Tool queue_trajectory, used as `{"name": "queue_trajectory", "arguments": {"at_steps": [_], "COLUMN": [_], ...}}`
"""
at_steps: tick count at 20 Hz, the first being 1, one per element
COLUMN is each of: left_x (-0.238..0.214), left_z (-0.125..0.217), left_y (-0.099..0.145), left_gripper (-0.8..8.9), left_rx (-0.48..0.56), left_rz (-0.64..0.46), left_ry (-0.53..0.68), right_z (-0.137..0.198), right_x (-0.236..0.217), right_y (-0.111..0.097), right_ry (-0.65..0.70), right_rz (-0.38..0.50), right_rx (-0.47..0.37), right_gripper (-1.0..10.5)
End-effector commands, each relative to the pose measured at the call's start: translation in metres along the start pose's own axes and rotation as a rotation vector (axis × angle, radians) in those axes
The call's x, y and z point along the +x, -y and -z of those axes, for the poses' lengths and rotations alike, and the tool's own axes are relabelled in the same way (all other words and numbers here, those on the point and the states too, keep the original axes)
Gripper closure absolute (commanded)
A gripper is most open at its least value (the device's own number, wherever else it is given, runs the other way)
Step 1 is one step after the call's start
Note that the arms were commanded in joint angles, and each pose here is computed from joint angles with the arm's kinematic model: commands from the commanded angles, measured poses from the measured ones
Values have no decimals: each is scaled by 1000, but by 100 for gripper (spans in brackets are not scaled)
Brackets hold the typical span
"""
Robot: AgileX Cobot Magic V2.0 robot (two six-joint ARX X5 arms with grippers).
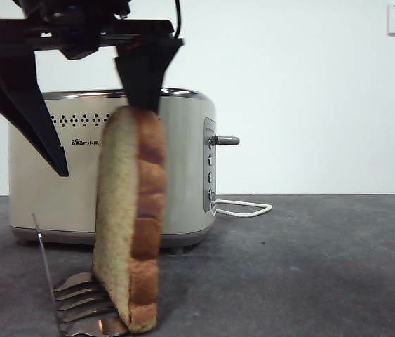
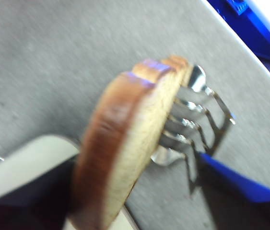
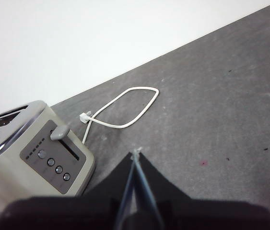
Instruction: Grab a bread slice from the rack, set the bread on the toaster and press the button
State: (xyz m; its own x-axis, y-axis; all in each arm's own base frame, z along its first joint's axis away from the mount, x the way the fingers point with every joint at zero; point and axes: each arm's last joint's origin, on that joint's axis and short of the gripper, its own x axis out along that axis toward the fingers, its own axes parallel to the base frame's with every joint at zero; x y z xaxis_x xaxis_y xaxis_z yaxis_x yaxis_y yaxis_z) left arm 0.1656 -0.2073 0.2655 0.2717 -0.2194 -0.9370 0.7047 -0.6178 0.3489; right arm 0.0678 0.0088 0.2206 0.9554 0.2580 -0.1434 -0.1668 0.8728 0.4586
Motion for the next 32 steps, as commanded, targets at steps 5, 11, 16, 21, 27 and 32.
{"name": "queue_trajectory", "arguments": {"at_steps": [5, 11, 16, 21, 27, 32], "left_x": [-1, -2, -8, -18, -60, -140], "left_z": [2, 3, 4, 4, 3, 5], "left_y": [-2, -2, 0, 4, 24, 21], "left_gripper": [638, 725, 823, 822, 822, 823], "left_rx": [41, 41, 40, 43, 64, -38], "left_rz": [-15, -21, -33, -60, -107, -272], "left_ry": [-53, -54, -54, -47, -19, 29], "right_z": [-1, -1, -1, -1, 0, 0], "right_x": [0, 0, 0, 0, 0, 0], "right_y": [-1, -1, -1, -1, -1, -1], "right_ry": [3, 3, -1, -1, -7, -7], "right_rz": [-10, -10, -17, -17, -13, -13], "right_rx": [-10, -10, -10, -10, -8, -7], "right_gripper": [948, 948, 948, 948, 948, 948]}}
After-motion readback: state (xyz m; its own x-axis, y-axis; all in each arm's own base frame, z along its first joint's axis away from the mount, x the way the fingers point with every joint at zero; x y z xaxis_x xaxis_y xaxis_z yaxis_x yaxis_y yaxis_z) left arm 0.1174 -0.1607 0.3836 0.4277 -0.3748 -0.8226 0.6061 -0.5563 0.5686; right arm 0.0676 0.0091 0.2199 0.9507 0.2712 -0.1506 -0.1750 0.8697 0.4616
